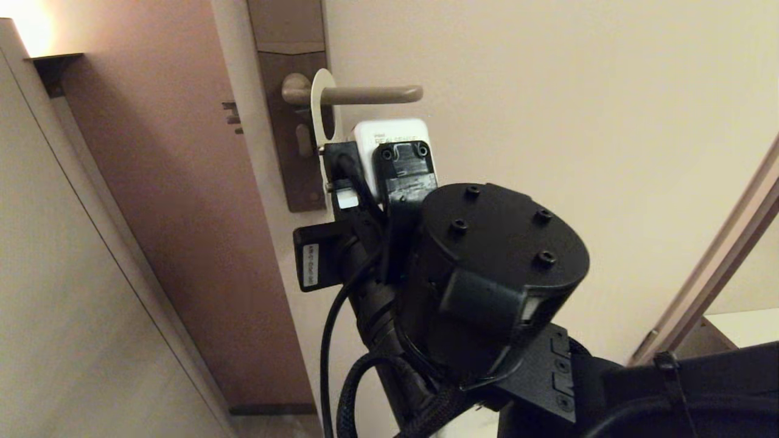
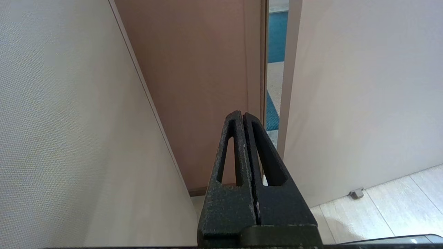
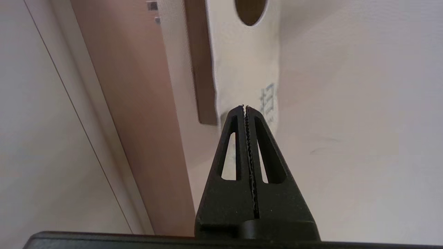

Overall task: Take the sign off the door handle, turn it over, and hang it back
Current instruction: Hang the sign back with the other side facing out

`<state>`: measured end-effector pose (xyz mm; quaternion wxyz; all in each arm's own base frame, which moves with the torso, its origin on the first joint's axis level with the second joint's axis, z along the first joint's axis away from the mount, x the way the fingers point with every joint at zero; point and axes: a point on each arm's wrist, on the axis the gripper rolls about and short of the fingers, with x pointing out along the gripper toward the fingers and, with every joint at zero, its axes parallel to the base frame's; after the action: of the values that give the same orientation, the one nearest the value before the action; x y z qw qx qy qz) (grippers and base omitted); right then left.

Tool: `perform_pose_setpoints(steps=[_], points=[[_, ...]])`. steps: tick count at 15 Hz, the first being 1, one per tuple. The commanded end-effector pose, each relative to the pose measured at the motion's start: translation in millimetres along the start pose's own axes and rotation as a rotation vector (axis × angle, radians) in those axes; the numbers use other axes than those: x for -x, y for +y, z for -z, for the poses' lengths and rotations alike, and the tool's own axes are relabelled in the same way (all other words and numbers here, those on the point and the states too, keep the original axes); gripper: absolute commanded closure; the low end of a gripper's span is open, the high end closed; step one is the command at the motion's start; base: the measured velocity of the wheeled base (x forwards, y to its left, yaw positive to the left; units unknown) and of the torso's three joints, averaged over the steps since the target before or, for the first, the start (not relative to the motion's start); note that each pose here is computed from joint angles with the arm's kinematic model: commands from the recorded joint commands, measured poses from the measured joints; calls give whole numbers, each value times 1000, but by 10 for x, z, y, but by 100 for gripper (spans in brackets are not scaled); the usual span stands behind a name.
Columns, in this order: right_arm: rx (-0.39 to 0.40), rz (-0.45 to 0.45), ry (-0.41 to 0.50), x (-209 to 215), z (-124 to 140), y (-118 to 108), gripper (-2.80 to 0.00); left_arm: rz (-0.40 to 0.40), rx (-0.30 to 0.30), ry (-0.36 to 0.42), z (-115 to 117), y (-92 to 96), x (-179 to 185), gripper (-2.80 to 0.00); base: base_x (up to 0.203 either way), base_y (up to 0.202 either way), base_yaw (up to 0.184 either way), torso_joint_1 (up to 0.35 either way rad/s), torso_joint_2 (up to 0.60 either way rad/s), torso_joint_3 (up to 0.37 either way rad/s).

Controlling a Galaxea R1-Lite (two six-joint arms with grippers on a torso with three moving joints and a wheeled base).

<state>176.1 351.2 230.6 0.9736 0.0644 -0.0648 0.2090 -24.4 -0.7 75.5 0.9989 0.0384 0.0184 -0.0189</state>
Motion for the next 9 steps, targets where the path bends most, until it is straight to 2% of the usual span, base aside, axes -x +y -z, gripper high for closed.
perform_pose_setpoints(steps=[1,4,9], points=[[17,2,14,-63,160,63,0,1,-1,3,1,0,-1,0,0,0,0,0,0,0],[27,2,7,-92,254,92,0,1,-1,2,0,0,-1,0,0,0,0,0,0,0],[8,13,-29,-178,209,115,0,1,-1,2,0,0,-1,0,0,0,0,0,0,0]])
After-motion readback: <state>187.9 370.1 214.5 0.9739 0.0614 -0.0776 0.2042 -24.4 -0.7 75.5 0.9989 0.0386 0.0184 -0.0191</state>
